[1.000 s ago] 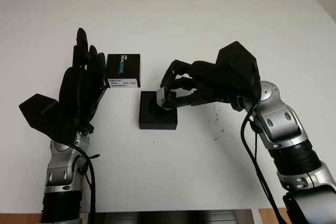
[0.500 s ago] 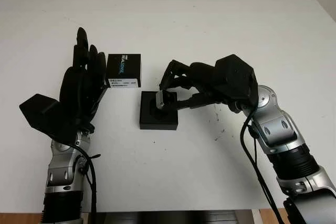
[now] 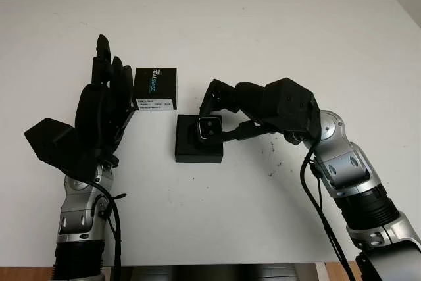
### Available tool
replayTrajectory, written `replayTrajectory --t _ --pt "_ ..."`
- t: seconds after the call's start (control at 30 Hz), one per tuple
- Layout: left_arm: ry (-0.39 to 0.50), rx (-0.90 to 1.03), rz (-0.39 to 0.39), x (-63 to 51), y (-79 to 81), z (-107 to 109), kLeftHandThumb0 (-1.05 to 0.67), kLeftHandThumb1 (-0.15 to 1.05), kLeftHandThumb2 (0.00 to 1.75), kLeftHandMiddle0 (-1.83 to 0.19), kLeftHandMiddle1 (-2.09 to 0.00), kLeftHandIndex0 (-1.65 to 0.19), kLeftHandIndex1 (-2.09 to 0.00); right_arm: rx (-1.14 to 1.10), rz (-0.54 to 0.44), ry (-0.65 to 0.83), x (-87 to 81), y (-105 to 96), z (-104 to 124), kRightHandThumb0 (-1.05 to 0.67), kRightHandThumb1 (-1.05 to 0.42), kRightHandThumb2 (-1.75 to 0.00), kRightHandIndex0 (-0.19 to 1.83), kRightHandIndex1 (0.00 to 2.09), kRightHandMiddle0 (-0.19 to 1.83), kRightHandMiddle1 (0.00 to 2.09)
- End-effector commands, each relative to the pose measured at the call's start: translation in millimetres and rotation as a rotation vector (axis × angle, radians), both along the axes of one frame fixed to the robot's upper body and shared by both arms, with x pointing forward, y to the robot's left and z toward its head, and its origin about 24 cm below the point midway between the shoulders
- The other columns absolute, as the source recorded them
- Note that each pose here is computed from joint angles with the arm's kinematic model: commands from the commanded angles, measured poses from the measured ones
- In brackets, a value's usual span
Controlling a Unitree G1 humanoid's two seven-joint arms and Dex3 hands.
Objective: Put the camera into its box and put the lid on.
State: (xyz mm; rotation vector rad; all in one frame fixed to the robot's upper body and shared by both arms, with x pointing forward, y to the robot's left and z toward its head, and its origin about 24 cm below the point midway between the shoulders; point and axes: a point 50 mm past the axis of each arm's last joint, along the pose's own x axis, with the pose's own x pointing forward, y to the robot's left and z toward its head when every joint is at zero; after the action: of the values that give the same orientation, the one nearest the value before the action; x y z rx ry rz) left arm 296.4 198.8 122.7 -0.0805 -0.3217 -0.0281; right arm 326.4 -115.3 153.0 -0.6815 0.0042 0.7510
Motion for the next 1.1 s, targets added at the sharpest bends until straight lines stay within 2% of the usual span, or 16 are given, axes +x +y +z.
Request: replayTrajectory --t 0.0,0.47,0.83,1.07 --pt "-0.007 0.005 0.000 -2.2 -1.1 1.2 -0.74 1.05 0.46 0.19 0.00 0.19 0.00 -0.026 -0.009 0.039 -2.7 -4.8 -12.3 -0.31 -0.99 -0.05 0.03 0.73 0.21 1.99" --pt "-0.005 0.004 0.004 -1.9 -1.6 0.3 -0.73 1.05 0.46 0.19 0.00 0.19 0.00 -0.033 -0.007 0.040 -3.4 -4.3 -14.4 -0.32 -0.98 -0.05 -0.01 0.79 0.21 1.98" --pt "-0.007 0.013 0.002 -1.8 -1.9 0.1 -0.74 1.05 0.47 0.19 0.00 0.19 0.00 0.003 -0.002 0.098 -6.6 1.5 -24.5 -0.32 -1.01 -0.06 -0.04 0.82 0.20 2.06" --pt "-0.004 0.009 -0.001 -2.2 -2.3 0.1 -0.73 1.05 0.47 0.19 0.00 0.19 0.00 0.059 -0.041 0.165 -9.5 5.5 -33.7 -0.31 -1.02 -0.06 -0.05 0.79 0.23 2.09"
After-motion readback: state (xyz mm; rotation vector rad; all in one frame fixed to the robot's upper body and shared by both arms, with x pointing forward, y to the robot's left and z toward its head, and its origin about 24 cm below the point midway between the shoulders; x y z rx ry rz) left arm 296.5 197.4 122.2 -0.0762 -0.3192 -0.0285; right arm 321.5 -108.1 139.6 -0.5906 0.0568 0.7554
